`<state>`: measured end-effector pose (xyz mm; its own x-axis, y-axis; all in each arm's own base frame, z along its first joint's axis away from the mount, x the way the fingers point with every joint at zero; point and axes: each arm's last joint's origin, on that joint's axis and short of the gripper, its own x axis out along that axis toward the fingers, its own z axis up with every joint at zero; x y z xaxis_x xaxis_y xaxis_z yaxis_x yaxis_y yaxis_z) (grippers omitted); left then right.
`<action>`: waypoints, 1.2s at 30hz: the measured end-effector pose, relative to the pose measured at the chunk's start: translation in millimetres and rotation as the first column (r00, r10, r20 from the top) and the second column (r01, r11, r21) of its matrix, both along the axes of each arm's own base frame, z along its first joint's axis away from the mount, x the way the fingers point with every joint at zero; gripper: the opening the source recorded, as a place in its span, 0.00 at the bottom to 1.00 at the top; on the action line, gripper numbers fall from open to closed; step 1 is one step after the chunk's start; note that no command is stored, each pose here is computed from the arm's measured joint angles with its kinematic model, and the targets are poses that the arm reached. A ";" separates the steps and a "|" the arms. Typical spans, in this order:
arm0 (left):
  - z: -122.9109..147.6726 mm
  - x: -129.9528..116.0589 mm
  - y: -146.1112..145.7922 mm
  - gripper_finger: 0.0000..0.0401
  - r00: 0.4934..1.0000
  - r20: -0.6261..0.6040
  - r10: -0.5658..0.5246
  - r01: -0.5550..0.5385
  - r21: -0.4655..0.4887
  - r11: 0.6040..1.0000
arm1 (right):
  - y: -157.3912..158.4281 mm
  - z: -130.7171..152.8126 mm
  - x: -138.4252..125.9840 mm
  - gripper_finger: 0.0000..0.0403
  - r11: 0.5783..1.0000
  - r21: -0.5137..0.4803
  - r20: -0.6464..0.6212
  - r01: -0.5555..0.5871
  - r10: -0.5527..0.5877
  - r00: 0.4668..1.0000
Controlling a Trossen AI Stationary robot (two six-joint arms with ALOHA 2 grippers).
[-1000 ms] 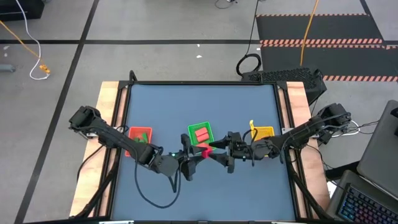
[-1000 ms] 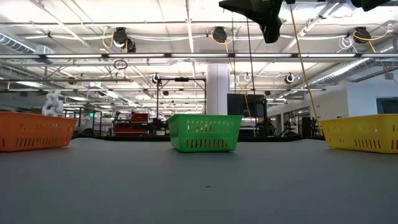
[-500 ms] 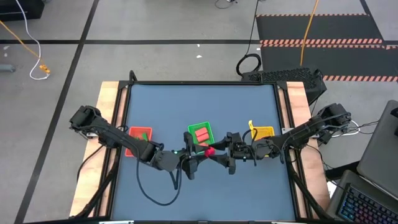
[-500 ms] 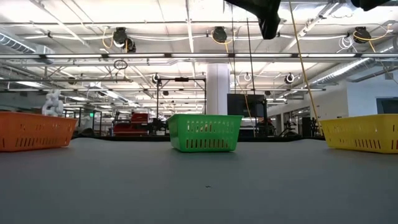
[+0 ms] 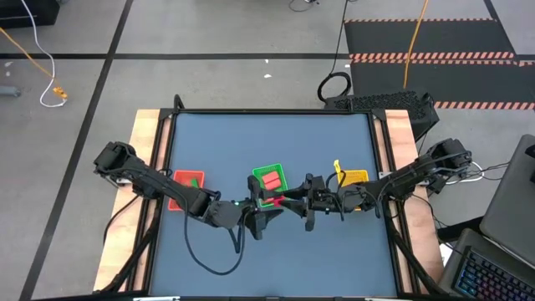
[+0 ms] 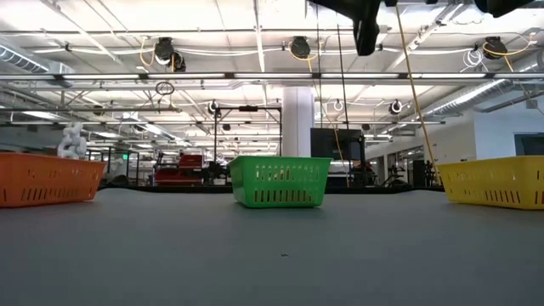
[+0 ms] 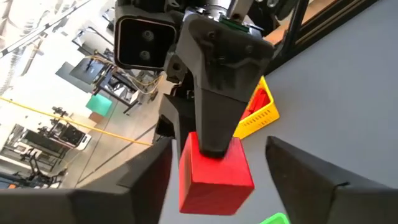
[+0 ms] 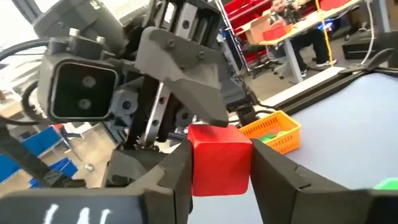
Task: Sort & place blocks by color
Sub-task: Put the red block into the yellow bin
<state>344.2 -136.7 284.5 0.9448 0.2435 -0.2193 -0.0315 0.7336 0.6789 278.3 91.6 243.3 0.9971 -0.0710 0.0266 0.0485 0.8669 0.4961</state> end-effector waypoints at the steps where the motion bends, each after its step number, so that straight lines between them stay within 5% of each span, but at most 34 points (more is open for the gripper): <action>1: 0.0 0.0 0.0 0.66 1.000 0.000 0.000 0.000 -0.003 1.000 | -0.3 0.3 0.1 0.30 1.000 0.000 0.002 0.001 -0.001 1.000; 8: -0.9 -0.2 0.5 0.74 1.000 -0.008 0.006 -0.006 0.002 1.000 | -0.8 -0.4 0.4 0.30 1.000 -0.012 -0.006 0.002 -0.002 1.000; 18: -14.9 -6.8 6.9 0.63 0.979 -0.133 0.155 -0.142 0.105 0.984 | -4.9 -19.2 -22.2 0.30 0.986 -0.127 -0.340 0.105 -0.143 0.929; 25: -21.2 -7.6 15.3 0.56 0.963 -0.166 0.211 -0.208 0.037 0.977 | -17.9 -0.2 -64.2 0.30 0.973 -0.158 -0.439 0.166 -0.220 0.871; 29: -24.8 -8.0 21.3 0.52 0.951 -0.187 0.246 -0.250 -0.001 0.968 | -30.2 0.5 -92.5 0.30 0.967 -0.133 -0.545 0.216 -0.254 0.799; 36: -30.8 -8.6 33.8 0.46 0.924 -0.217 0.316 -0.342 -0.093 0.935 | -42.6 -18.8 -125.5 0.30 0.932 -0.122 -0.759 0.340 -0.308 0.574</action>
<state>335.7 -102.9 253.8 0.7514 0.4909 -0.4410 -0.1617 0.7849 0.5982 152.8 49.0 224.5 0.5676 -0.3787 -0.7310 0.6923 0.7001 0.1749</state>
